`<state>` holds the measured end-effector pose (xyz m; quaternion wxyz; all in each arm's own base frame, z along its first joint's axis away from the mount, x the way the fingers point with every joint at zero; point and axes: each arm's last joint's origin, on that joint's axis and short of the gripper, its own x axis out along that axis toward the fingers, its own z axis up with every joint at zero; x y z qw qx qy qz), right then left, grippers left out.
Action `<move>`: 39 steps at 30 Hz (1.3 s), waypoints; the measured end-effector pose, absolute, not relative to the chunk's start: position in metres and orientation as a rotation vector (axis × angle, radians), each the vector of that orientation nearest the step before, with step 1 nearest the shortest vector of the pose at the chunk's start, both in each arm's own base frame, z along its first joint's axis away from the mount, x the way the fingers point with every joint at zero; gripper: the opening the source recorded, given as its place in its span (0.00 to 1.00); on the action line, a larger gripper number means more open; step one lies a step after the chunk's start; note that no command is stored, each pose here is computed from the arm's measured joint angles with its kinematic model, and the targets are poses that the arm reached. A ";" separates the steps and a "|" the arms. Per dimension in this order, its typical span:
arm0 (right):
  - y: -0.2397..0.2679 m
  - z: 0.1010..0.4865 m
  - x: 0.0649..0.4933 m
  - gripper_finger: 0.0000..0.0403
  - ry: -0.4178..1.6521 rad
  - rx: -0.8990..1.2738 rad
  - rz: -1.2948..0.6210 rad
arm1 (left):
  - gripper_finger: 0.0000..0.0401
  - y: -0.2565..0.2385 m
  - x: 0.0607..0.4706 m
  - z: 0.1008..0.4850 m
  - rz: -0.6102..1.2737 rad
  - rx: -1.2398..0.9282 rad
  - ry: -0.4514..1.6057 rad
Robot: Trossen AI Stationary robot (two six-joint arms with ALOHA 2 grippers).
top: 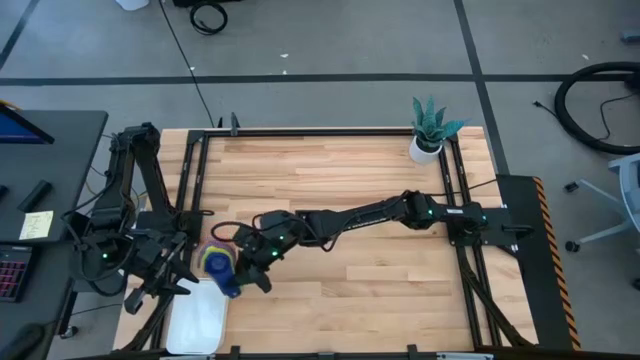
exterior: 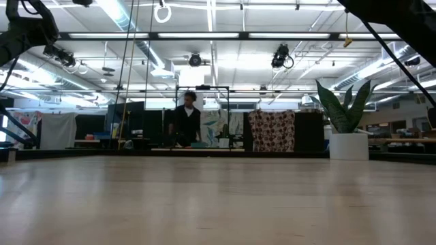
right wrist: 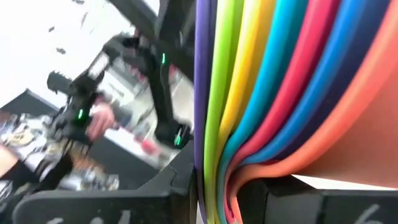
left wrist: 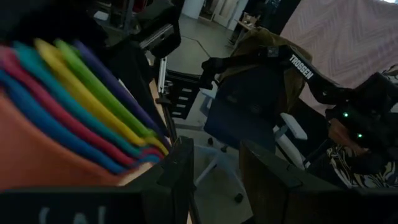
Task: Nest measuring cups in basket
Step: Put the nested measuring cups into the white bin
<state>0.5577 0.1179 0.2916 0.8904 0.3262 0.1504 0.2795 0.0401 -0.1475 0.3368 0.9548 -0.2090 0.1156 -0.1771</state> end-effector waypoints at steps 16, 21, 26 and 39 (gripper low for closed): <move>0.119 0.271 0.549 0.19 0.597 0.663 0.777 | 0.29 -0.152 0.038 0.337 -0.479 -0.596 0.354; 0.120 0.272 0.547 0.19 0.602 0.644 0.849 | 0.14 -0.152 0.037 0.336 -0.490 -0.675 0.393; 0.120 0.272 0.547 0.19 0.609 0.645 0.874 | 0.02 -0.152 0.038 0.336 -0.487 -0.683 0.395; 0.114 0.272 0.548 0.19 0.599 0.630 0.882 | 0.10 -0.147 0.052 0.335 -0.376 -0.741 0.378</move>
